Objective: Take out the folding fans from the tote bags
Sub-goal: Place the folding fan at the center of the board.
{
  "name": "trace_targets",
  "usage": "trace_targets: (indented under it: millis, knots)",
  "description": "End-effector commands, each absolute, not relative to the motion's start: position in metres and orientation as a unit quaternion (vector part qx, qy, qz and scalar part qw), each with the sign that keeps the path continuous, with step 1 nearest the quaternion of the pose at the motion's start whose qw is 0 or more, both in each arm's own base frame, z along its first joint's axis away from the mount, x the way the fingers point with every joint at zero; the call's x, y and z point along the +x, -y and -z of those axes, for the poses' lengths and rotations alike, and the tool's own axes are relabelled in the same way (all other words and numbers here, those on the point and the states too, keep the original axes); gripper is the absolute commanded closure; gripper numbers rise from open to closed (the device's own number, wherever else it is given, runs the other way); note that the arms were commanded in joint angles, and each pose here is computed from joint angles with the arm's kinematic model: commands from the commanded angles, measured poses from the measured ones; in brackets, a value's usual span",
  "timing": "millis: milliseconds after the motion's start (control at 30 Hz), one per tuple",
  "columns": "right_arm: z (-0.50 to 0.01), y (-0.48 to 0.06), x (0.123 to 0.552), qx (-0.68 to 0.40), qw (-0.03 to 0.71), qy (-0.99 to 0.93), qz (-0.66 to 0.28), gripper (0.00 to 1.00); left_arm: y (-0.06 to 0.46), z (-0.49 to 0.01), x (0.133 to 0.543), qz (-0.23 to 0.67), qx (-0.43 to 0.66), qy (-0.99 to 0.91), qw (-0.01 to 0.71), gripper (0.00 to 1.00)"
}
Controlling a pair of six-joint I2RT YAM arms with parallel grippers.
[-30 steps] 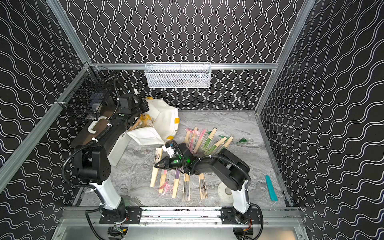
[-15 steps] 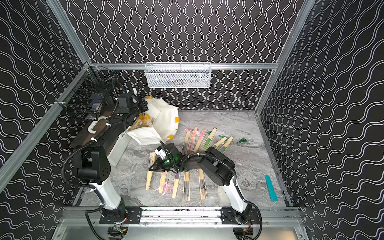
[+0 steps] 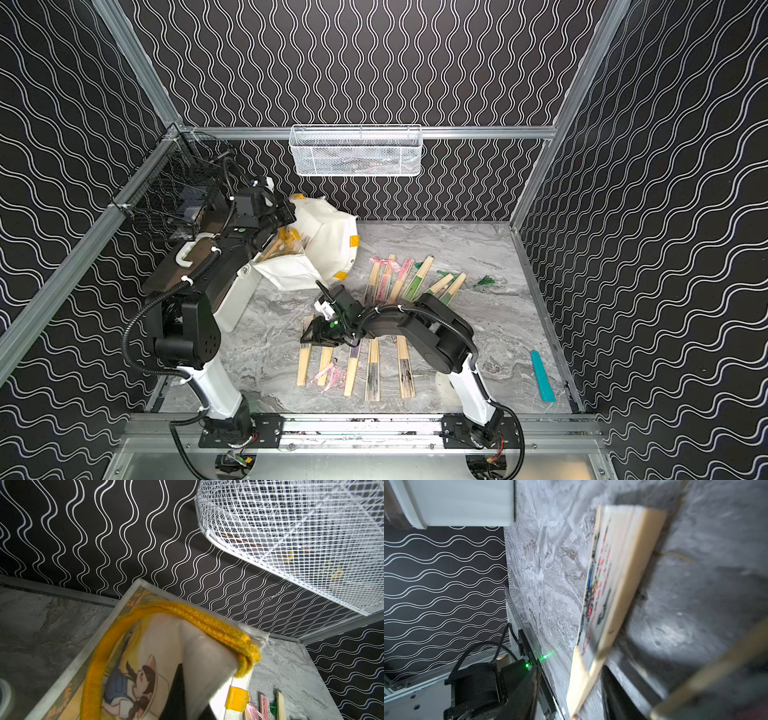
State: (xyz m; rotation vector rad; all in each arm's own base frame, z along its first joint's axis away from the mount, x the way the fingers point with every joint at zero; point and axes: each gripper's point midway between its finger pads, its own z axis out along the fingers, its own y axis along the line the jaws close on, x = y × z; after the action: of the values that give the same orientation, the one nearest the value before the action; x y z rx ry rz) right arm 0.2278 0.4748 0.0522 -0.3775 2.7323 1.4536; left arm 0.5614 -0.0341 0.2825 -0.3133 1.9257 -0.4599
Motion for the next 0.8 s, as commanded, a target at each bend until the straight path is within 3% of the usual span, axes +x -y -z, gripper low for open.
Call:
trace_targets:
  millis: [0, 367, 767]
  knots:
    - [-0.052, -0.457, 0.232, -0.135, 0.049, -0.895, -0.423, 0.49, 0.036, -0.304, 0.562, 0.205, -0.116, -0.789, 0.567, 1.0]
    - [-0.13, -0.395, 0.257, -0.152, 0.21, -0.889, -0.377, 0.44, 0.064, -0.303, 0.554, 0.255, -0.038, -0.792, 0.554, 1.0]
    - [-0.214, -0.354, 0.34, -0.047, 0.324, -0.843, -0.426, 0.46, 0.091, -0.309, 0.53, 0.299, 0.051, -0.775, 0.554, 1.0]
